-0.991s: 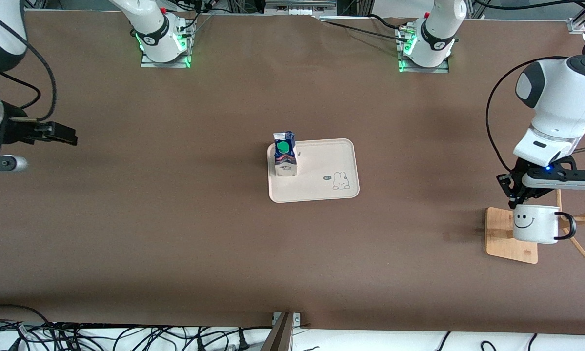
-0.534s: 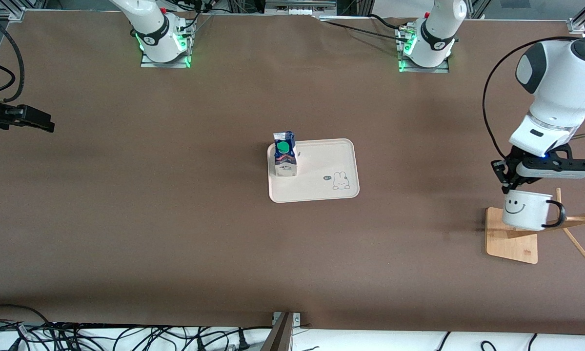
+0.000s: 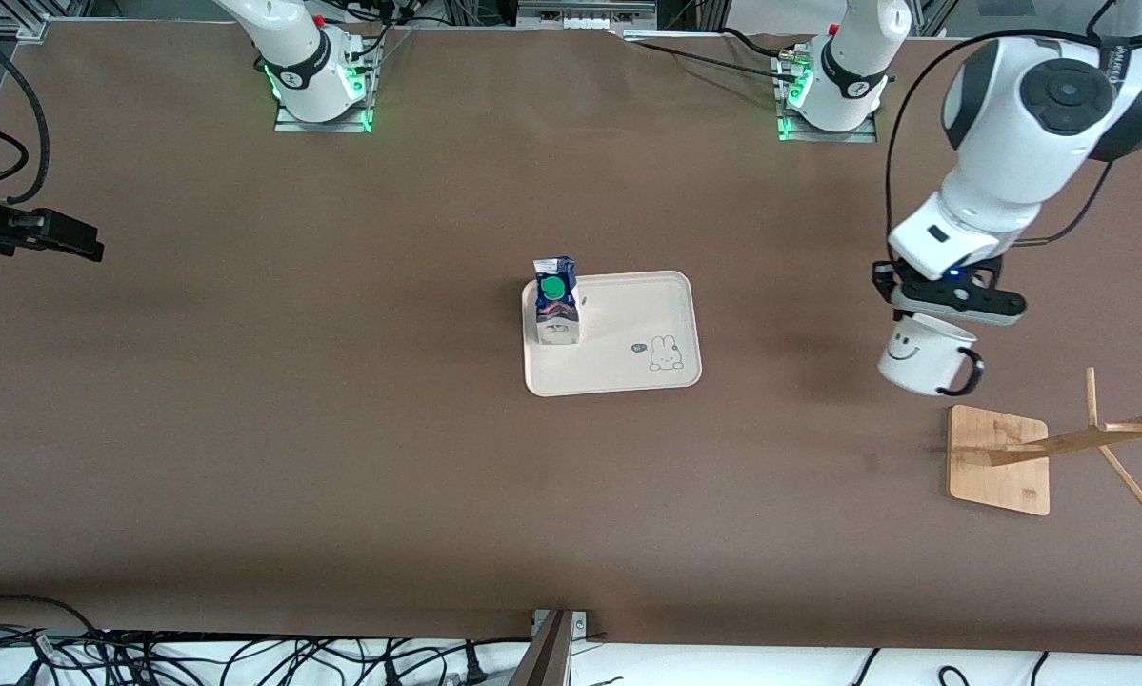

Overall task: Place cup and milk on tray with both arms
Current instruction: 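Lift the mug off the wooden stand with the left gripper, then carry the mug over the tray and lower it beside the carton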

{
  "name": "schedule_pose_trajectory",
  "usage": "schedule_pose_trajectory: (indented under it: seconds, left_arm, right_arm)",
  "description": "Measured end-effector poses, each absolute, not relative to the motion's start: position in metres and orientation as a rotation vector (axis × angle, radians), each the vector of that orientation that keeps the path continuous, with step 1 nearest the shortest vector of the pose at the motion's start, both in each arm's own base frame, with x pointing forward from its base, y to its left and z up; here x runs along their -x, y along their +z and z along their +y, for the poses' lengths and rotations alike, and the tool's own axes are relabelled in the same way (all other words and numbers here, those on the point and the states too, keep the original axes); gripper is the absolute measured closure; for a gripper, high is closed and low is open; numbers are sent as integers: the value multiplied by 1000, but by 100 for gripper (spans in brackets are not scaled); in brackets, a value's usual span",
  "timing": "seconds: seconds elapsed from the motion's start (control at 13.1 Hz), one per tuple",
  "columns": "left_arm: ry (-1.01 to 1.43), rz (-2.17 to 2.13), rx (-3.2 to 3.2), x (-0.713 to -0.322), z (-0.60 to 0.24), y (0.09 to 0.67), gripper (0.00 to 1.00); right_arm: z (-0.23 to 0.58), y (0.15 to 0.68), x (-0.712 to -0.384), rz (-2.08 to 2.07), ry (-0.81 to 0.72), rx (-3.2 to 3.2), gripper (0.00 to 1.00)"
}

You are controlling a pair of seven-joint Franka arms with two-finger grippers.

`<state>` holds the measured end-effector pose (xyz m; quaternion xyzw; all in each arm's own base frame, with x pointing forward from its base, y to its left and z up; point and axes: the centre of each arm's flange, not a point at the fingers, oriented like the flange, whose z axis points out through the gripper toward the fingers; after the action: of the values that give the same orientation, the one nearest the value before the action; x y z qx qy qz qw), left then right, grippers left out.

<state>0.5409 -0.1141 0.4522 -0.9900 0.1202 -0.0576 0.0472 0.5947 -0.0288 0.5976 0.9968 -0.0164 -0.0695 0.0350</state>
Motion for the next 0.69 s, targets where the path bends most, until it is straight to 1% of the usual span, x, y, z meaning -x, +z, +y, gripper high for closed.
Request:
schedule_pose_trajectory:
  seconds: [0.23,0.38,0.53,0.69]
  left_arm:
    - [-39,319,3122,-538,-155,446,94]
    - [59,342,3148,-545,-177,430,94]
    - [175,415,3135,-551,-206,415,94]
    - [284,505,3108,-551,-242,398,94]
  right_arm:
    - [-44,605,-591,-78,-195,-3067,0]
    - [-47,615,-585,-83,-177,-3070,0]
    - [-42,619,-582,-61,-168,-3073,0]
    - [-24,620,-585,-4,-128,-3078,0]
